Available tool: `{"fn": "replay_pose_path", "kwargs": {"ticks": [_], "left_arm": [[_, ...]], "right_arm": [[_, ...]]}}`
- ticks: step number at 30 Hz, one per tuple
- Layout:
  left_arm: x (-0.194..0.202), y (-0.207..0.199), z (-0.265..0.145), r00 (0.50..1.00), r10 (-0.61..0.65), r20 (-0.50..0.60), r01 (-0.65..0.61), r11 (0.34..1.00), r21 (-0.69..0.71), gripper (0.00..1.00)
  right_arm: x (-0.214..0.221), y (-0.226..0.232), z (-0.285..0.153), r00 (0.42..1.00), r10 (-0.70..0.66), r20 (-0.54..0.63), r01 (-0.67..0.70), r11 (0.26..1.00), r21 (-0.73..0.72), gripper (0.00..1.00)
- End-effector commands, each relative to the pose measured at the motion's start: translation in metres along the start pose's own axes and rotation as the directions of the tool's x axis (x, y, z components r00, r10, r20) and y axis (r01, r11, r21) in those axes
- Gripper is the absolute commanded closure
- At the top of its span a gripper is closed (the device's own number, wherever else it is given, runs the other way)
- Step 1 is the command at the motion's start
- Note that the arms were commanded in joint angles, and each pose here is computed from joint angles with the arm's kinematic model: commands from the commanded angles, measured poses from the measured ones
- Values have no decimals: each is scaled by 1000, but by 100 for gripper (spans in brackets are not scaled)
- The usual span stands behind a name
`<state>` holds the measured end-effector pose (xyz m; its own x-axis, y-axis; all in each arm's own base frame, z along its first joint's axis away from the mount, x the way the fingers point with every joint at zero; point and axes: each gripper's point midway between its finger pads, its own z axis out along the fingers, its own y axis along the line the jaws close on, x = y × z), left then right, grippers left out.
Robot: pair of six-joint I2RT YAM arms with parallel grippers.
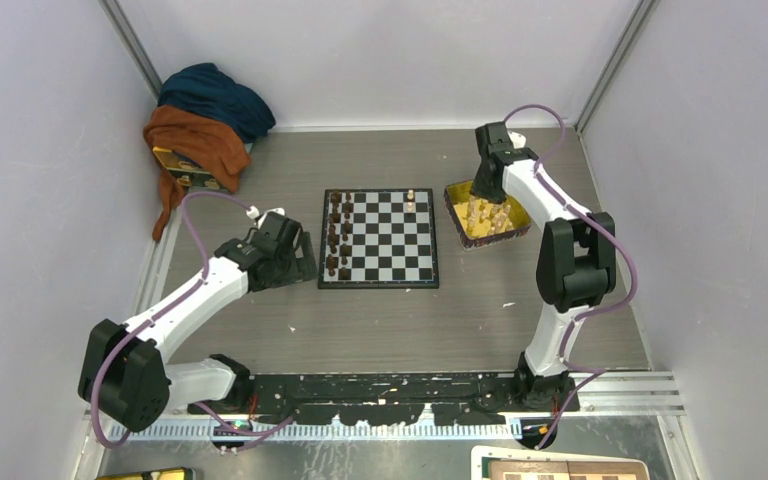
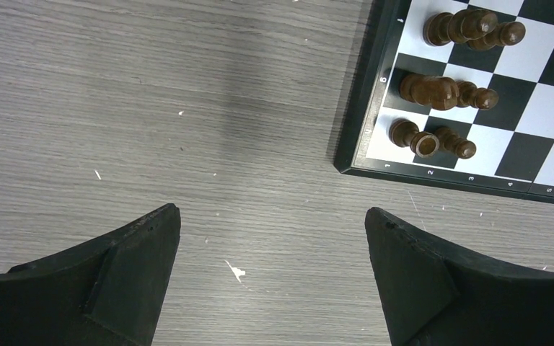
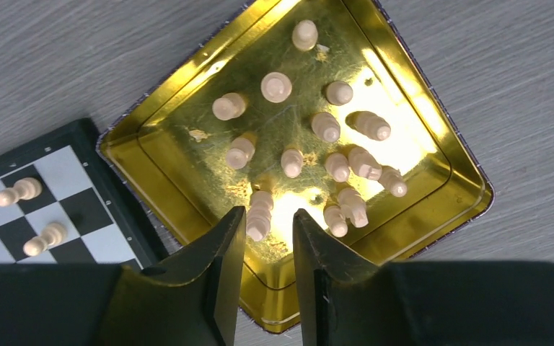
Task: Set up the chess pieces on the board
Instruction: Pick up the chess piece from the storage box.
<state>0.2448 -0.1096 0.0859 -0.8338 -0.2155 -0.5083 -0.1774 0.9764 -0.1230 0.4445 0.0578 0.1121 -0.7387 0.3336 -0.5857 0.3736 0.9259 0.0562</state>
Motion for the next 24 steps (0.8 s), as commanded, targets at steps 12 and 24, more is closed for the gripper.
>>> {"fn": "replay_pose_path", "kwargs": {"ticks": [12, 24], "left_arm": [[-11, -11, -2, 999, -44, 32, 42, 998, 42, 0], [-10, -11, 0, 999, -44, 27, 43, 998, 35, 0]], "right_arm": [[9, -12, 25, 995, 102, -23, -102, 995, 9, 68], [15, -16, 45, 991, 123, -61, -122, 992, 14, 69]]}}
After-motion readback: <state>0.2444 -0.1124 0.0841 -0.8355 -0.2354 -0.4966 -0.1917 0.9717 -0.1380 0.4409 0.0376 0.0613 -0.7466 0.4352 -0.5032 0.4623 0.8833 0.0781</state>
